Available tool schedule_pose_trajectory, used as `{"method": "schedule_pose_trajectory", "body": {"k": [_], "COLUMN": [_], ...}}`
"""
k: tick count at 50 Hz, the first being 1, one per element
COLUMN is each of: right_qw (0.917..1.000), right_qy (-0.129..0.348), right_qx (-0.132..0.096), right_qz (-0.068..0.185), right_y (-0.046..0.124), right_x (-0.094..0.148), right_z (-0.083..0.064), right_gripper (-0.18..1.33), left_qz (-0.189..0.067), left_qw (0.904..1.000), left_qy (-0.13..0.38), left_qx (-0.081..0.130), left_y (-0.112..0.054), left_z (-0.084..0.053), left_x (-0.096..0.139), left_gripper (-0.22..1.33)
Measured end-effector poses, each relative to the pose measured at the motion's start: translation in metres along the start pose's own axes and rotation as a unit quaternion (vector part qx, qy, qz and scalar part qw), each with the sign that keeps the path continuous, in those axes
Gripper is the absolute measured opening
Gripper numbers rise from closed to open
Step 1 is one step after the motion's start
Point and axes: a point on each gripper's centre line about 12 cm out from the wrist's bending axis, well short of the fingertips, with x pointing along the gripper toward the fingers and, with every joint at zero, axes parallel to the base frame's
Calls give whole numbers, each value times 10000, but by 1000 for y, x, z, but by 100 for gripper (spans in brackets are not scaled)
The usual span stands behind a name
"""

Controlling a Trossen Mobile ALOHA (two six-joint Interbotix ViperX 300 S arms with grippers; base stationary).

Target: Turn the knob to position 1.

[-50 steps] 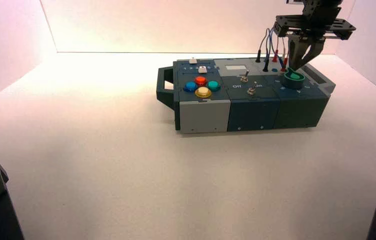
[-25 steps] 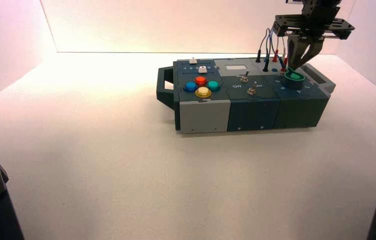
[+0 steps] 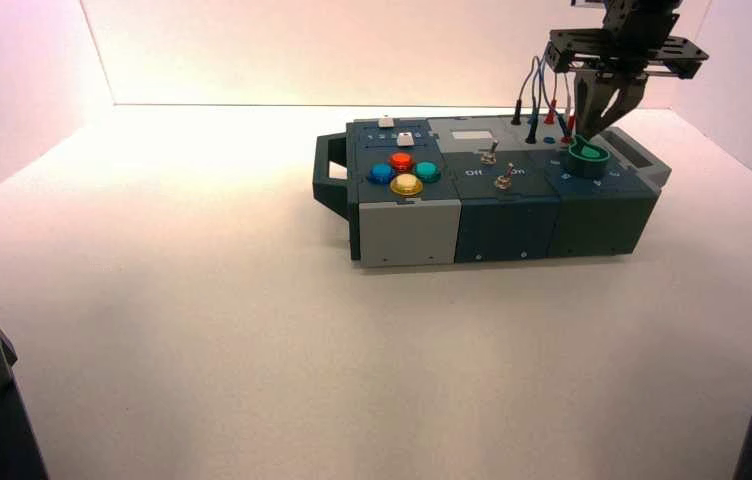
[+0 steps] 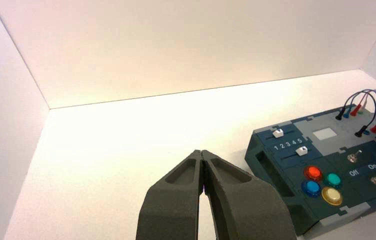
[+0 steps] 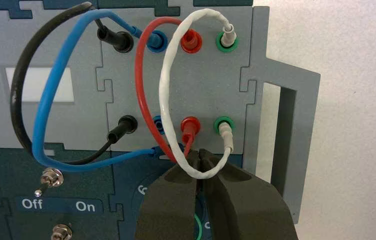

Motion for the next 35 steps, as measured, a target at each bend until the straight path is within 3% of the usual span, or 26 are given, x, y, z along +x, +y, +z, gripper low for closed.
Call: {"method": "schedule_pose_trajectory", "body": {"k": [35], "right_qw": [10000], "right_qy": [46], "right_qx": [-42], "right_qz": [-30], "right_y": [0], "right_x": [1], "right_z": [-1], "right_gripper": [-14], "left_qz": [-8], "left_qw": [10000], "left_qy": [15], "left_qx": [10], "left_y": [0], "left_z": [0], "left_x": [0], "left_gripper": [-15]}}
